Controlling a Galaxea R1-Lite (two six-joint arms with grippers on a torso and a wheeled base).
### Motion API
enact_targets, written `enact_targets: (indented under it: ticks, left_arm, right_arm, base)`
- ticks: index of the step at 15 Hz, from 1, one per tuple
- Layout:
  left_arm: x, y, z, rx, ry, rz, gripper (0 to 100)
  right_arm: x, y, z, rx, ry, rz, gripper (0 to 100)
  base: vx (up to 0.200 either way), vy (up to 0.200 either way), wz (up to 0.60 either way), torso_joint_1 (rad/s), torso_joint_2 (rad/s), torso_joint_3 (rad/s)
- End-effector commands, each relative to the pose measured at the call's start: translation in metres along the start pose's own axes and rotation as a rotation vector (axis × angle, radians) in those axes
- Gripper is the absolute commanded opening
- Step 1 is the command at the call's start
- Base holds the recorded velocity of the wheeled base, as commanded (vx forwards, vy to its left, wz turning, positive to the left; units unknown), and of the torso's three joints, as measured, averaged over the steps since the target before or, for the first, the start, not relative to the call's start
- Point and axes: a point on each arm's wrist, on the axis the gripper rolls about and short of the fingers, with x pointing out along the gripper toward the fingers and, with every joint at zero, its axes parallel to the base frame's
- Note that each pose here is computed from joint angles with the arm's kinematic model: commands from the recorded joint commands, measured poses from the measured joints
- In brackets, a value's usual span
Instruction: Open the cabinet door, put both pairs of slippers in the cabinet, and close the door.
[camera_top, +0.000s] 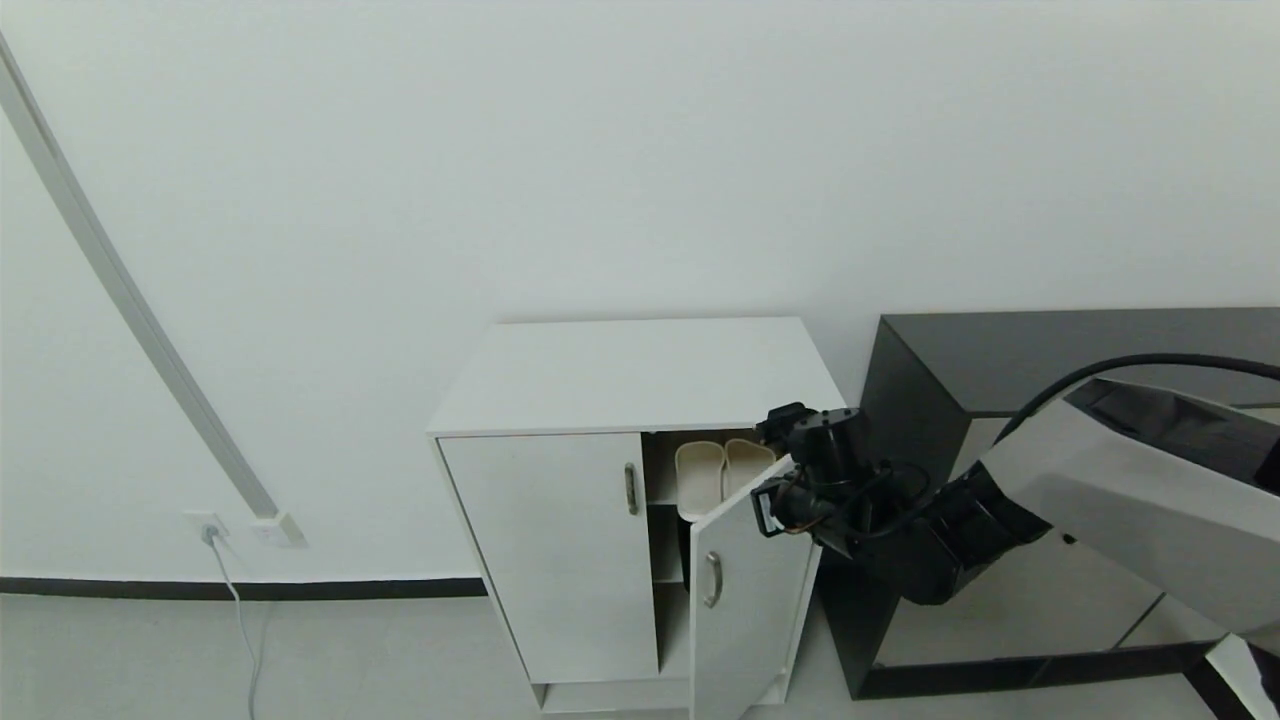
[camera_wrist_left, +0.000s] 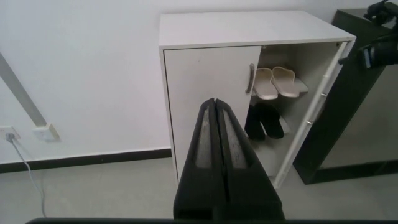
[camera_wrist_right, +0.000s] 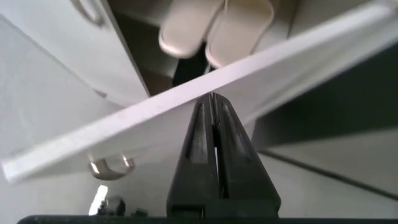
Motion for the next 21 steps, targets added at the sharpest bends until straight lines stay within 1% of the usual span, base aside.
enact_targets:
  ticks: [1,8,14,17,21]
  left_arm:
    - [0.0,0.0,0.0,0.0,0.0,0.0,0]
    - [0.0,0.0,0.0,0.004,0.0,-0.001,0]
    - [0.0,0.0,0.0,0.004,0.0,-0.001,0]
    - [0.0,0.0,0.0,0.004,0.0,-0.001,0]
    - [0.0,0.0,0.0,0.004,0.0,-0.001,0]
  right_arm:
    - [0.022,0.003,-0.007,0.005,-0.011,-0.005,0]
    - [0.043,0.0,-0.008,0.022,-0.049,-0.02,0]
    - [0.044,-0.001,-0.006,0.028,-0.066,-0.022,0]
    - [0.047,-0.01,-0.003,0.038,-0.077,-0.039,0]
    - [0.053,-0.009,-0.002,0.04,-0.087,-0.039,0]
  base:
    - [0.0,0.0,0.0,0.0,0.0,0.0]
    - [0.0,0.0,0.0,0.0,0.0,0.0]
    - [0.0,0.0,0.0,0.0,0.0,0.0]
    - [0.0,0.0,0.0,0.0,0.0,0.0]
    - [0.0,0.0,0.0,0.0,0.0,0.0]
